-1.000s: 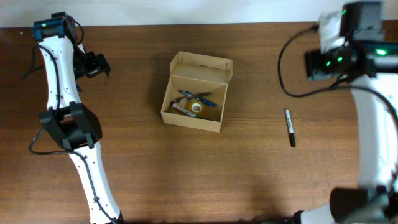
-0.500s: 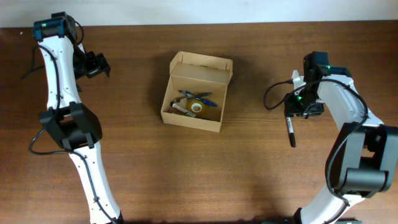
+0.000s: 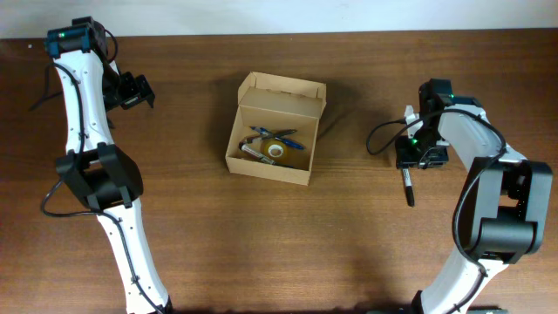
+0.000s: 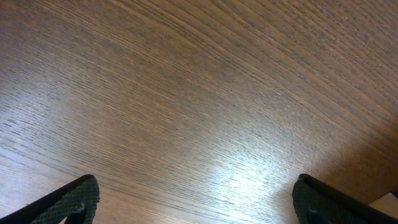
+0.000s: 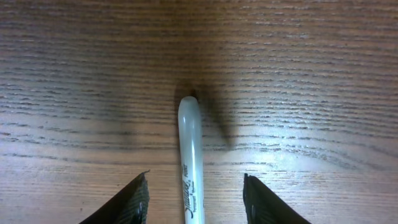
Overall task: Pack container
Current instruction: 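Grasp the black Sharpie marker with the right gripper, then carry the Sharpie into the box, release, and withdraw right gripper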
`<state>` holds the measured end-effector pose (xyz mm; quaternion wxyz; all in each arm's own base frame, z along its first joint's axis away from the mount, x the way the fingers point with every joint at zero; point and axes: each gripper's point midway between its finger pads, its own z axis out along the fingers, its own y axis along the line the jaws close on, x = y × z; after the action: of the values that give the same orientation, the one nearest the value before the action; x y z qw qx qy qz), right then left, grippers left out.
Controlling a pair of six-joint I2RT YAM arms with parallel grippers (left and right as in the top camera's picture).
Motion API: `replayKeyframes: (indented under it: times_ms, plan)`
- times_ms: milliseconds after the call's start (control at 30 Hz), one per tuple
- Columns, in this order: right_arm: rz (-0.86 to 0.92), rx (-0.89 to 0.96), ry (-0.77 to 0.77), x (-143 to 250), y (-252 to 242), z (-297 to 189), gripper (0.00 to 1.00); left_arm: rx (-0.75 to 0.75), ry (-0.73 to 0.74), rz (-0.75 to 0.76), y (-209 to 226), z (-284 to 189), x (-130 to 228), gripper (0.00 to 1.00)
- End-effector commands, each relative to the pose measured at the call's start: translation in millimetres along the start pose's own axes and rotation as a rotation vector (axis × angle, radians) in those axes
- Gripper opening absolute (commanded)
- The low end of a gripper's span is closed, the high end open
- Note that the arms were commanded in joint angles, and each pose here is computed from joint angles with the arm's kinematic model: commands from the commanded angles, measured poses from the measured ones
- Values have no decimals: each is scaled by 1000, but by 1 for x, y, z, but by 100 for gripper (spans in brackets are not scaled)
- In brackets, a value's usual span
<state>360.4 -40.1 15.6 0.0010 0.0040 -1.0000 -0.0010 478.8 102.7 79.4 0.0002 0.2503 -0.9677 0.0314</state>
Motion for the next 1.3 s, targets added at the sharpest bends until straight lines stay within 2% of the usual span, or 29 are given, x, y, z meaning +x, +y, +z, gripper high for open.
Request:
replayKeyframes:
  times_ms: [0, 200, 267, 367, 567, 733, 900, 1033, 1133, 1267]
  plan:
    - [9, 18, 21, 7, -3, 12, 49, -13, 8, -3, 4, 5, 0, 100]
    - [9, 17, 29, 15, -2, 25, 45, -13, 8, -3, 4, 5, 0, 100]
    - [9, 17, 29, 15, -2, 25, 34, -13, 8, -3, 4, 5, 0, 100]
    - [16, 18, 28, 15, -2, 25, 4, -13, 8, -3, 4, 5, 0, 100]
    - [51, -34, -10, 0, 8, 9, 4, -13, 8, -3, 4, 5, 0, 100]
    - [-11, -41, -130, -44, 24, -65, 4, -13, 8, -3, 4, 5, 0, 100]
    - [-254, -69, -366, -91, 80, -179, 4, -13, 8, -3, 4, 5, 0, 100]
    - [-634, -61, -570, -101, 156, -250, 4, -13, 8, -3, 4, 5, 0, 100]
    - [-978, -39, -654, -88, 219, -269, 4, -13, 8, -3, 4, 5, 0, 100]
    - [-1348, -9, -681, -69, 286, -258, 4, -13, 8, -3, 4, 5, 0, 100]
